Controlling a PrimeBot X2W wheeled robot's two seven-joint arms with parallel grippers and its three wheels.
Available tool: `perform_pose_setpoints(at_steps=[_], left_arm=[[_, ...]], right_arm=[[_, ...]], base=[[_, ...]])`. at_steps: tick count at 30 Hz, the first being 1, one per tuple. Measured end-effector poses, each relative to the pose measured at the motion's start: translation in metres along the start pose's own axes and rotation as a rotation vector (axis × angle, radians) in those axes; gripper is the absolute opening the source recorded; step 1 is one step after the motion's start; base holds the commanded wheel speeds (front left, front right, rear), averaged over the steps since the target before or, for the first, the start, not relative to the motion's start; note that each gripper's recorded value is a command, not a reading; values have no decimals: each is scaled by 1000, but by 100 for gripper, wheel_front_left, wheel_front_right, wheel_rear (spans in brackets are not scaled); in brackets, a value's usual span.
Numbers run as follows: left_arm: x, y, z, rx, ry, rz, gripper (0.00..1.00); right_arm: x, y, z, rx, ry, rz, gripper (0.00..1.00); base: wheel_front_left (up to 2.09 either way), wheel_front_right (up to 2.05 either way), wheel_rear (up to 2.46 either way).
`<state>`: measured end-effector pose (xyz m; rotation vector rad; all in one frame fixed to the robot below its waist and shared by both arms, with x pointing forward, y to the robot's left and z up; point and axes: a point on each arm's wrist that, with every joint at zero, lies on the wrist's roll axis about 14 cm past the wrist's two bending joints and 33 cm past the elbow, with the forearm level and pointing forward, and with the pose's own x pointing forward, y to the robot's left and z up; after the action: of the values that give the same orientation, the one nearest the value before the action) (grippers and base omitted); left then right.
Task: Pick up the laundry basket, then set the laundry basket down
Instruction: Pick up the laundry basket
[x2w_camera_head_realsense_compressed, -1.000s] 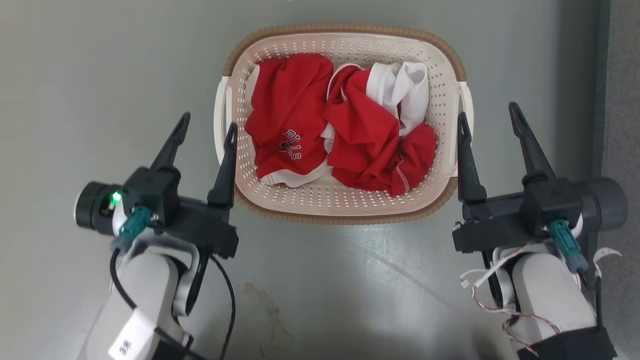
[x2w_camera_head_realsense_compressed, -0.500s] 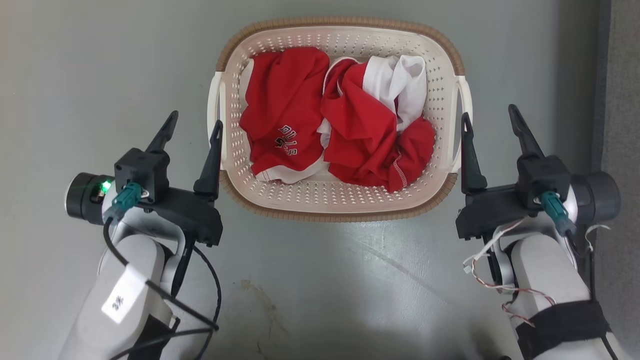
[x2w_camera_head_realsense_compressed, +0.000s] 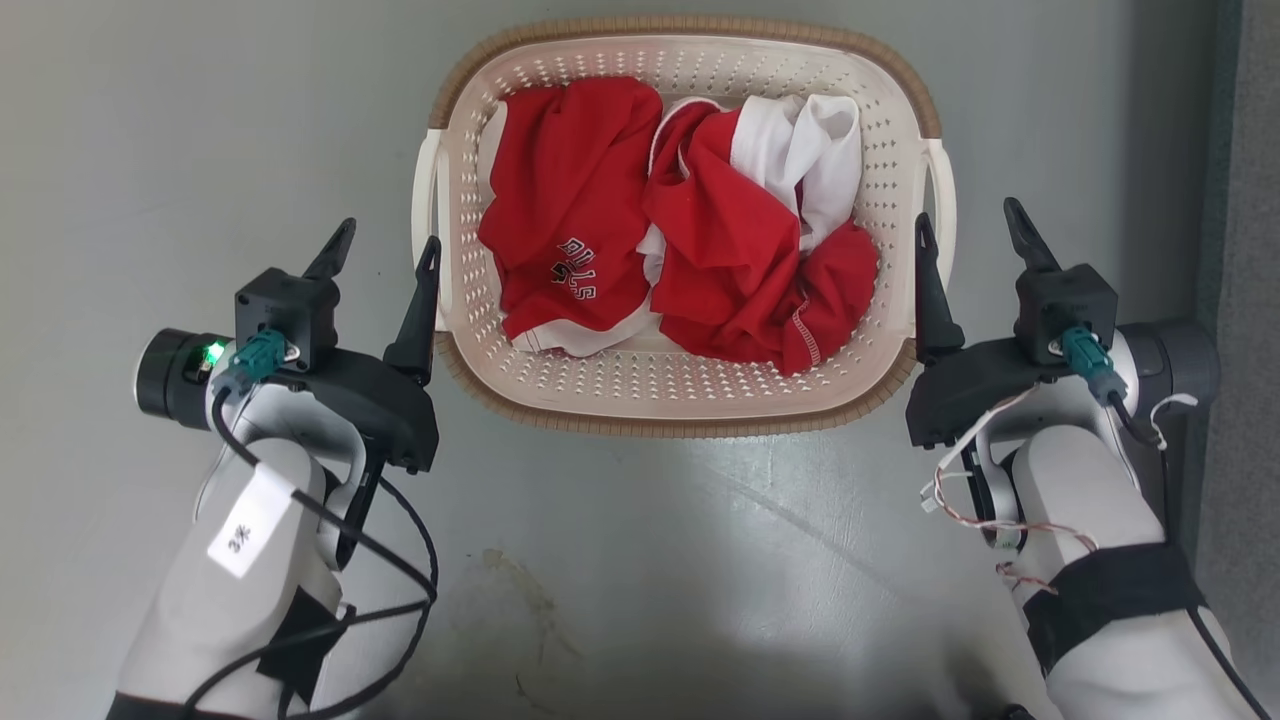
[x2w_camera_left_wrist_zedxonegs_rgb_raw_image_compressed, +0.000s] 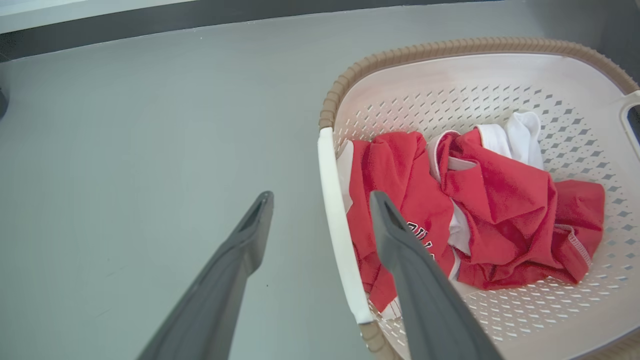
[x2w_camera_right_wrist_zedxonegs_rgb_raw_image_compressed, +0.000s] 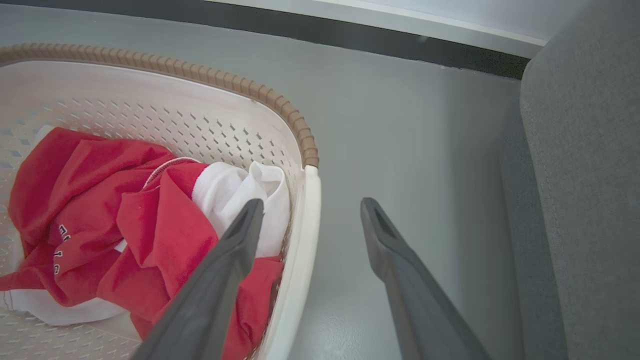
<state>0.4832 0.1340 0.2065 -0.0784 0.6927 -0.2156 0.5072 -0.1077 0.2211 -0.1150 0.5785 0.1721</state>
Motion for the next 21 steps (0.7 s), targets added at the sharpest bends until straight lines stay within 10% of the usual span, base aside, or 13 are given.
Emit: perform_pose_setpoints(at_steps=[21], left_arm=[[19,6,-29,-7,93,-7,100]], right_arm=[[25,9,-33,9,101,32,100]], base=[[0,0,0]])
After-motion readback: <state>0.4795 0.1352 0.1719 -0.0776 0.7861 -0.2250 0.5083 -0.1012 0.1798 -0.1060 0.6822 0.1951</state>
